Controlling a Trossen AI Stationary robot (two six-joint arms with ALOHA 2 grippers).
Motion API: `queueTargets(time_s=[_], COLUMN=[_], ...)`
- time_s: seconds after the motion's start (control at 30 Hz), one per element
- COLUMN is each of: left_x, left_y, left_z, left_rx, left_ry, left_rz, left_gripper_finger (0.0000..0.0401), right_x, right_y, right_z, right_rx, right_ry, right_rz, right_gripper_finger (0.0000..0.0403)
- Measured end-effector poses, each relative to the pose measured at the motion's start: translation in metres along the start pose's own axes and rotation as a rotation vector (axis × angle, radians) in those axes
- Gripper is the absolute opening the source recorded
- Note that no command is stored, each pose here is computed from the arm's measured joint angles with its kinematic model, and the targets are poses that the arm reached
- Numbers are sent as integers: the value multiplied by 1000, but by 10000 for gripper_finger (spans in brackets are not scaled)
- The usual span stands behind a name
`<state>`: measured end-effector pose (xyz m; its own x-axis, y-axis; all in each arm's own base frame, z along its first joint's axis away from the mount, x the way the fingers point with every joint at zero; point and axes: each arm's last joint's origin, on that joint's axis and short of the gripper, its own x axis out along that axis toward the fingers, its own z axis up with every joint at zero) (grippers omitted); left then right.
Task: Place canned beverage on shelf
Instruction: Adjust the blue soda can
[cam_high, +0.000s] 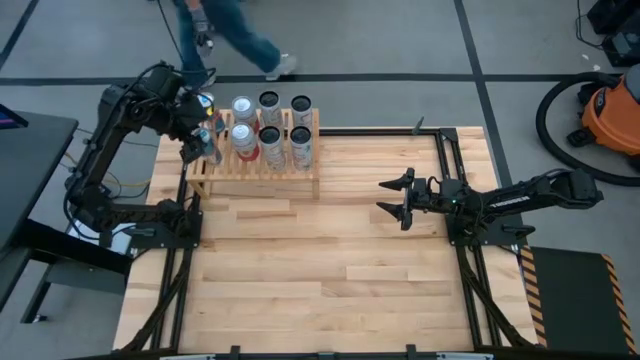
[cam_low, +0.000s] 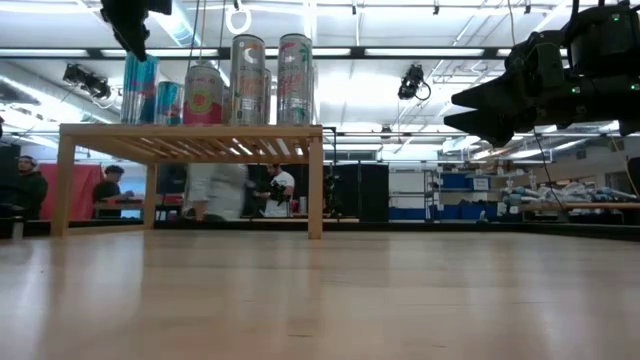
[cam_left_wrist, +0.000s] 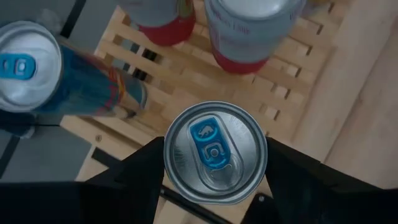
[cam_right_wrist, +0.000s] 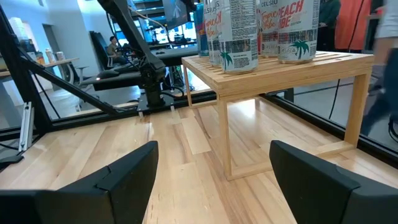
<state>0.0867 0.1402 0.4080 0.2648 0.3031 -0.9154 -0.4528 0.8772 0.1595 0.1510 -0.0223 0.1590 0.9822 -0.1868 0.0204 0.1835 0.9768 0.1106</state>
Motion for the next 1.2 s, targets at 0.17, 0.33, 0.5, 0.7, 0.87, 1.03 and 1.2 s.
queueTargets(time_s=[0.17,0.33,0.5,0.7,0.87,1.03,1.2], left_x=[-2,-7,-8,-8,-8,-8,-8], left_y=[0,0,0,0,0,0,0], left_z=[-1,-2,-1,-1,-1,-1,-1], left_rx=[14,20,51,47,39,20,19], left_ry=[13,21,20,11,7,5,4], left_rz=[12,43,42,31,27,24,25], left_gripper_finger=[251,251,251,251,251,252,252], right_x=[0,0,0,0,0,0,0], right_y=[0,0,0,0,0,0,0], right_z=[0,0,0,0,0,0,0], right_rx=[0,0,0,0,0,0,0], right_ry=[0,0,0,0,0,0,0], right_rz=[0,0,0,0,0,0,0], right_gripper_finger=[317,317,317,317,317,317,317])
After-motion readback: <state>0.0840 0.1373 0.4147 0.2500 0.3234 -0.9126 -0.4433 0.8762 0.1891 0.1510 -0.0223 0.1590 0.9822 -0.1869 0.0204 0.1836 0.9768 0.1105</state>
